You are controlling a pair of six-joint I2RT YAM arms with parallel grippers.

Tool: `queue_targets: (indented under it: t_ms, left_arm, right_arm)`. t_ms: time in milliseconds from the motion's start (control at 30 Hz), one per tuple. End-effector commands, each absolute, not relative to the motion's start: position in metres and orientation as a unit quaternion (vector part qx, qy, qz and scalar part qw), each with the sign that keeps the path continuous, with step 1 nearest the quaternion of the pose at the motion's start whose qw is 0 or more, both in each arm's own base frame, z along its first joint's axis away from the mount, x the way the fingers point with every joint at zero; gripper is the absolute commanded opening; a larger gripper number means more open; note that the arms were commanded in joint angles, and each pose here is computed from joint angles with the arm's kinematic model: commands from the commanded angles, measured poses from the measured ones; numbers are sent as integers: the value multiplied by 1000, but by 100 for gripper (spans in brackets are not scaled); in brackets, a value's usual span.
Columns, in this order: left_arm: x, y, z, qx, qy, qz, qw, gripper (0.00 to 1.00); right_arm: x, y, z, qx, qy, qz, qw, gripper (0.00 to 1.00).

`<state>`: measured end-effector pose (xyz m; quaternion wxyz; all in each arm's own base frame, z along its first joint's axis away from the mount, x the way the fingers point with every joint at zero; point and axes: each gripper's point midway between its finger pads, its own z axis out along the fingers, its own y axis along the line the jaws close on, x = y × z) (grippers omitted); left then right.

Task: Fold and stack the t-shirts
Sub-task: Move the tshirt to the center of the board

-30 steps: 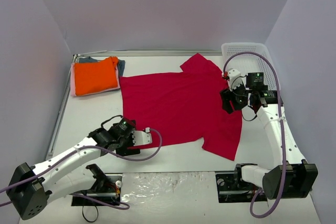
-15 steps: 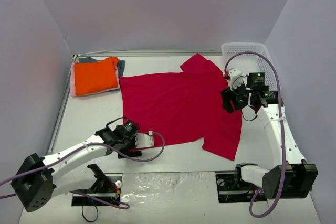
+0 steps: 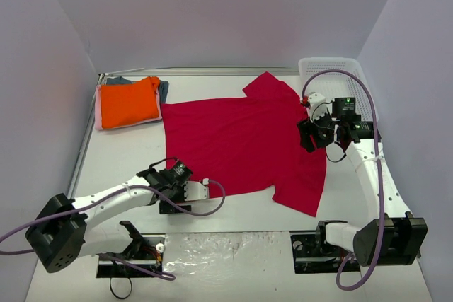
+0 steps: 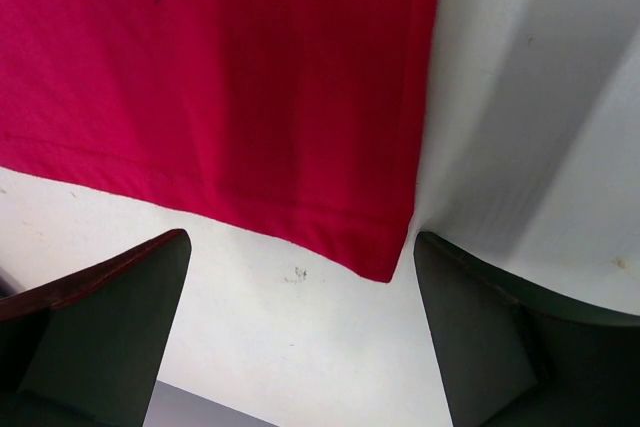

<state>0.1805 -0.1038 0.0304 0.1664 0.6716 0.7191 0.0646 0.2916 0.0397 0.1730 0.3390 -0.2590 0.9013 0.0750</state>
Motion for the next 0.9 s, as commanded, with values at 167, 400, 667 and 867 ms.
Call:
queue_targets:
  t_ms: [167, 400, 667, 867]
  left_arm:
    - [191, -111, 40, 673, 719, 73, 158, 94]
    - [191, -111, 38, 673, 722, 75, 144, 81]
    - [195, -112, 40, 669, 726, 81, 137, 2]
    - [213, -117, 66, 653, 731, 90, 177, 2]
  right_arm:
    - [291, 35, 177, -248, 903, 65, 346, 58]
    - [291, 34, 178, -249, 902, 61, 347, 58]
    - [291, 32, 176, -249, 904, 56, 344, 59]
    - [292, 28, 165, -263, 909, 40, 322, 59]
